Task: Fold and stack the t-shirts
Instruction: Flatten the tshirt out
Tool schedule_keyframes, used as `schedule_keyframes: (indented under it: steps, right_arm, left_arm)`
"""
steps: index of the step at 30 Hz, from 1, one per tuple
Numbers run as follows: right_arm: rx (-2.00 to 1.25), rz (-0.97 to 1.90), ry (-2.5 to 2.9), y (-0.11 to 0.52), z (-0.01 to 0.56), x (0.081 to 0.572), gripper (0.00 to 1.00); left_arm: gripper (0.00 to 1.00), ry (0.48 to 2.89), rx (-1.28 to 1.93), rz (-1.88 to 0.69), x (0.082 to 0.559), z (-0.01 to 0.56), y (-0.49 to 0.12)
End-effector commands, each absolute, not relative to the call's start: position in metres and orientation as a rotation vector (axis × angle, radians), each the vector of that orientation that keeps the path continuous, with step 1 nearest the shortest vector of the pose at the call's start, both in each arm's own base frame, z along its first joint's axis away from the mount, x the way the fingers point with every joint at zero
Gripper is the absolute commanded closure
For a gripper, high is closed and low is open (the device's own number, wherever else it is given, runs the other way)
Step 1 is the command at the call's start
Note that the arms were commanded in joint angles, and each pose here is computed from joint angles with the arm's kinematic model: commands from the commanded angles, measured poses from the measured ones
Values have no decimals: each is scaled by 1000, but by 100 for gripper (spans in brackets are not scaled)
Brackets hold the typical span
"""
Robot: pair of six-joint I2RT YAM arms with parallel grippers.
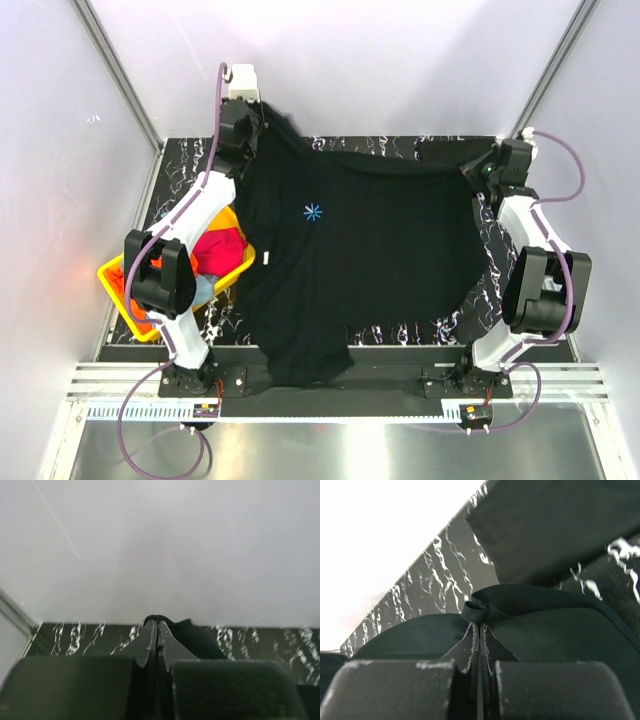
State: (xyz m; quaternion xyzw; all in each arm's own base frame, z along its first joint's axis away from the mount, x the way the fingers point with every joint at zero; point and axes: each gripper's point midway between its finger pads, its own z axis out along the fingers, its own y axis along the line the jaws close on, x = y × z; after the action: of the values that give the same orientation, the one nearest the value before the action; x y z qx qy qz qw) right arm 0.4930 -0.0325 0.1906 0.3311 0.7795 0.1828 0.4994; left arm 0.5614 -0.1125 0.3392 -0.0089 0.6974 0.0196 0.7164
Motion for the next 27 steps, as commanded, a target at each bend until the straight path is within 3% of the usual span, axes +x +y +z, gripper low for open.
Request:
schedule_keyframes:
  steps: [1, 6, 12, 15, 20, 27]
  right_arm:
    - [645, 446, 1682, -44, 285, 509, 100]
    - [606, 438, 1664, -37, 357, 472, 100]
    - [570, 436, 1556, -22, 453, 375, 100]
    - [592, 420, 1485, -19, 489, 316, 100]
    - [608, 444, 1355, -6, 528, 212, 100]
    - [524, 556, 1240, 28, 562, 107, 100]
  left_arm:
    - [100, 1276, -75, -60, 545, 441, -115]
    - [100, 1148, -115, -61, 495, 511, -95]
    - [100, 852, -184, -144, 354, 632, -52]
    - [100, 792, -205, -196, 309, 648, -41]
    - [100, 618, -267, -298, 177, 681, 0]
    - [100, 529, -270, -355, 79, 696, 27]
